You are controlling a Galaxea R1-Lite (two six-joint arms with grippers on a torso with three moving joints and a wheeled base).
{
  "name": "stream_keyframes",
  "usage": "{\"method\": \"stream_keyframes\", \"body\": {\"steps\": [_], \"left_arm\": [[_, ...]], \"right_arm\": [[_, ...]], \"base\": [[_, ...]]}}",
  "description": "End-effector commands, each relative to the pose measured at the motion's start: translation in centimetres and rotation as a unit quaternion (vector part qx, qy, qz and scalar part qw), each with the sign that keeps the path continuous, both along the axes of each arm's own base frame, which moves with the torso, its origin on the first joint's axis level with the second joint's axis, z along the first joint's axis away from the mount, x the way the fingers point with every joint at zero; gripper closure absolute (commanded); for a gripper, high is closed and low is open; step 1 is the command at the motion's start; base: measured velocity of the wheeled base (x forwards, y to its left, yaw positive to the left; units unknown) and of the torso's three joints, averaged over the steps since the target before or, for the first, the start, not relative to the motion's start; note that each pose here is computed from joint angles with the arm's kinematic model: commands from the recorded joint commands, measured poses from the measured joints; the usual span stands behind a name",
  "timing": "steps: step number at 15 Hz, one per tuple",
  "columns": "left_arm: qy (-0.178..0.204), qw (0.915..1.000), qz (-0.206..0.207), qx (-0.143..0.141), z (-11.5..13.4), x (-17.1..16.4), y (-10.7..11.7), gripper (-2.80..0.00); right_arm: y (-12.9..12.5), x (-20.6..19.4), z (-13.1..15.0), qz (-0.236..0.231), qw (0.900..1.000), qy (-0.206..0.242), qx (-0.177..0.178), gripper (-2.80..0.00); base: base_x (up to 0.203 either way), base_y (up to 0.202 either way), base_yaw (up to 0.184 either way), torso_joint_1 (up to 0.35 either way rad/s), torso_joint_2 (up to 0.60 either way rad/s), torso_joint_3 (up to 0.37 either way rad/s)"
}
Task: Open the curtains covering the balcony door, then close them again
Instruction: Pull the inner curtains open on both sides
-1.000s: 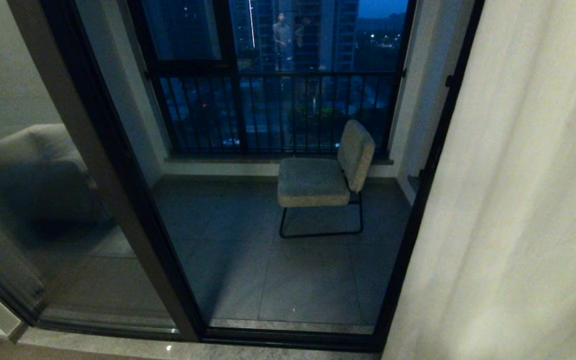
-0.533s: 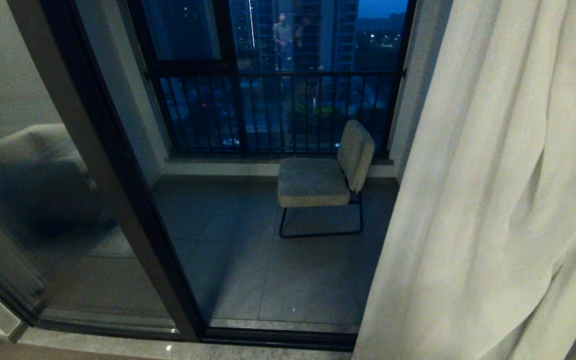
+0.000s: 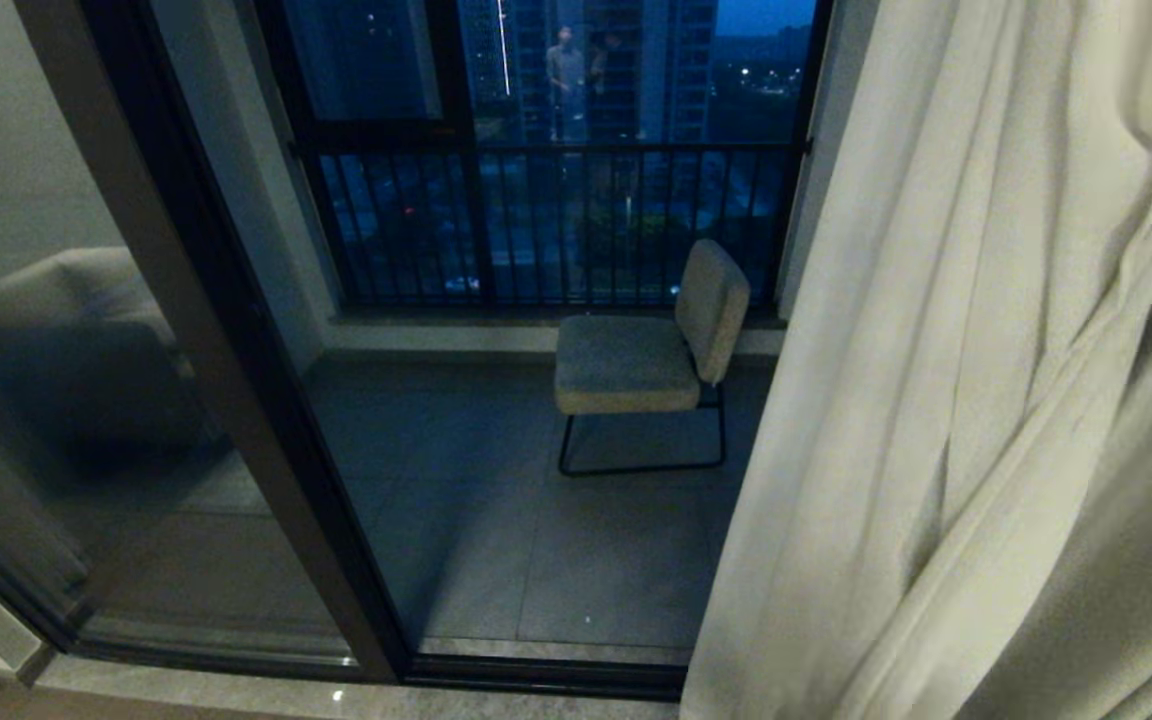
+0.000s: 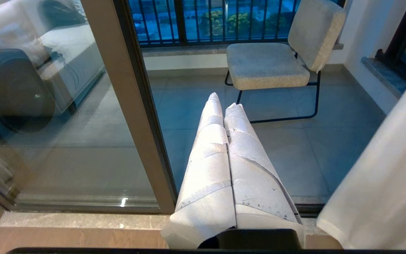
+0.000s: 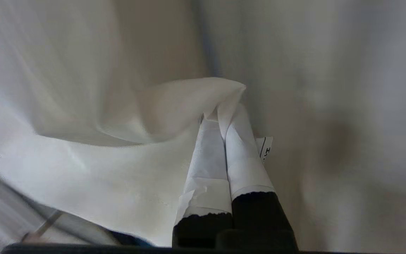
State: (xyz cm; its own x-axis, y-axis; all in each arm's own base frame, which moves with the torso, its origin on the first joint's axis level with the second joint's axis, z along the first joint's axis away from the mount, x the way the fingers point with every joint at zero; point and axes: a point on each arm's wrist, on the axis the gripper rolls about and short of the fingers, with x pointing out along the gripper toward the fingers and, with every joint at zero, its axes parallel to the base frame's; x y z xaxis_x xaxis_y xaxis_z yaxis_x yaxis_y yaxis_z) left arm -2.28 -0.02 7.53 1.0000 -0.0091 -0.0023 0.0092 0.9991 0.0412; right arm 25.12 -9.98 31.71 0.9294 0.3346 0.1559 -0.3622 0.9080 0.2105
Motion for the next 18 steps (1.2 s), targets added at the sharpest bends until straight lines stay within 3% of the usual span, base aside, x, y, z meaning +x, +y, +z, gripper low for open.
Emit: {"method": "stream_keyframes", "body": {"steps": [1,4,8,15,16,18], "left_arm": [[0.000,1.0000,0.000,0.000,0.0,0.0,0.0,0.00],[0.000,1.0000,0.001,0.000,0.0,0.0,0.0,0.00],[0.000,1.0000,0.000,0.000,0.0,0.0,0.0,0.00],[0.000,1.0000,0.000,0.000,0.0,0.0,0.0,0.00],[0.000,1.0000,0.000,0.000,0.0,0.0,0.0,0.00],[0.000,1.0000,0.000,0.000,0.0,0.0,0.0,0.00]], "right_arm": [[0.5,0.5,-0.2,0.013,1.000,0.001,0.000,0.00],[0.0,1.6,-0.7,0.007,1.000,0.006,0.003,0.00],[-1.2,3.9,-0.6,-0.052,0.998,-0.002,0.016,0.00],[-1.7,5.1,-0.7,-0.055,0.998,-0.020,0.011,0.00],[-1.7,5.0,-0.8,-0.054,0.998,-0.020,0.010,-2.80],[-1.5,4.7,-0.6,-0.054,0.998,-0.022,0.009,-2.80]], "base": [[0.000,0.000,0.000,0.000,0.00,0.000],[0.000,0.000,0.000,0.000,0.00,0.000],[0.000,0.000,0.000,0.000,0.00,0.000],[0.000,0.000,0.000,0.000,0.00,0.000],[0.000,0.000,0.000,0.000,0.00,0.000],[0.000,0.000,0.000,0.000,0.00,0.000]]}}
